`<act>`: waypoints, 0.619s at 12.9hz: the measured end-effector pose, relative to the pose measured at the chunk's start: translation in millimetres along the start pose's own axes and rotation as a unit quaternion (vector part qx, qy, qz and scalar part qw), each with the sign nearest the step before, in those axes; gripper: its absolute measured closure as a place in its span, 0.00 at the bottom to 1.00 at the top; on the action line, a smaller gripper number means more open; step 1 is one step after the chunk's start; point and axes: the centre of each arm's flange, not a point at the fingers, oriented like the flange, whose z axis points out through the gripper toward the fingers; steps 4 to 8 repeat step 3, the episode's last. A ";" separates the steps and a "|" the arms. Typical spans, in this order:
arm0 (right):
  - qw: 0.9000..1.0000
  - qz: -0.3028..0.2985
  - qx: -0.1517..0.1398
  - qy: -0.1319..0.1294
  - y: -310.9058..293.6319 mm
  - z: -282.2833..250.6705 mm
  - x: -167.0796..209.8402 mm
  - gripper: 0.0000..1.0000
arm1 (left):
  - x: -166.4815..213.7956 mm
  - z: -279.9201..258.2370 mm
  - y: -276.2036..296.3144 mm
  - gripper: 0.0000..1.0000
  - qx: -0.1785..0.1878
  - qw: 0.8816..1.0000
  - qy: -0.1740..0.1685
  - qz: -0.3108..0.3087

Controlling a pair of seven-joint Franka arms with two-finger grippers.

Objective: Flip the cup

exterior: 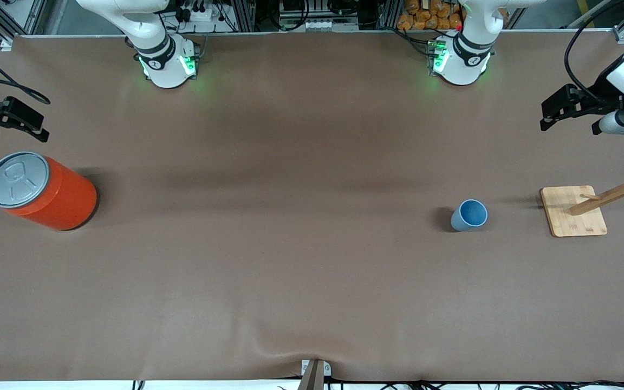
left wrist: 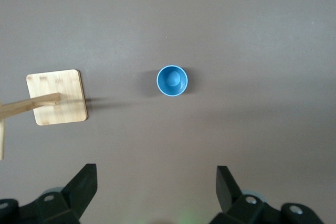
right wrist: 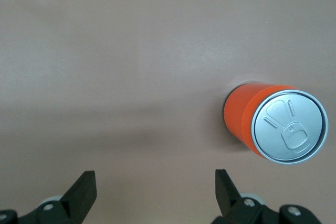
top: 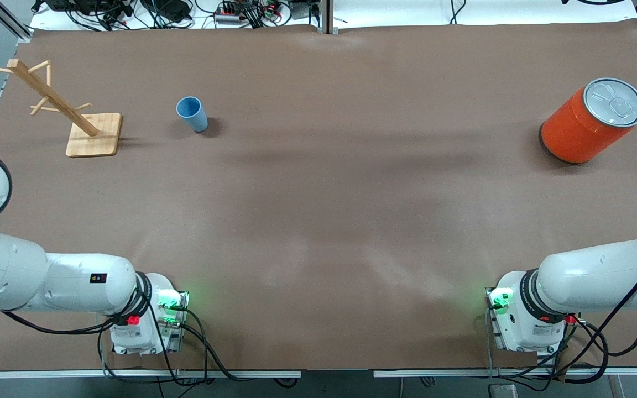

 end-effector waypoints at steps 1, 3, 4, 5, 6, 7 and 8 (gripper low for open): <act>1.000 0.000 0.000 0.000 0.0 0.0 0.0 0.00 | -0.1 0.0 0.9 0.00 0.000 1.000 0.000 -0.002; 1.000 0.000 0.000 0.000 0.0 0.0 0.0 0.00 | -0.1 0.0 1.8 0.00 0.000 1.000 0.000 -0.002; 1.000 0.000 0.000 0.000 0.0 0.0 0.0 0.00 | -0.1 0.0 1.8 0.00 0.000 1.000 0.000 -0.002; 1.000 0.000 0.000 0.000 0.0 0.0 0.0 0.00 | -0.1 0.0 1.8 0.00 0.000 1.000 0.000 -0.002; 1.000 0.000 0.000 0.000 0.0 0.0 0.0 0.00 | -0.1 0.0 1.8 0.00 0.000 1.000 0.000 -0.002; 1.000 0.000 0.000 0.000 0.0 0.0 0.0 0.00 | -0.1 0.0 1.8 0.00 0.000 1.000 0.000 -0.002; 1.000 0.000 0.000 0.000 0.0 0.0 0.0 0.00 | -0.1 0.0 1.8 0.00 0.000 1.000 0.000 -0.002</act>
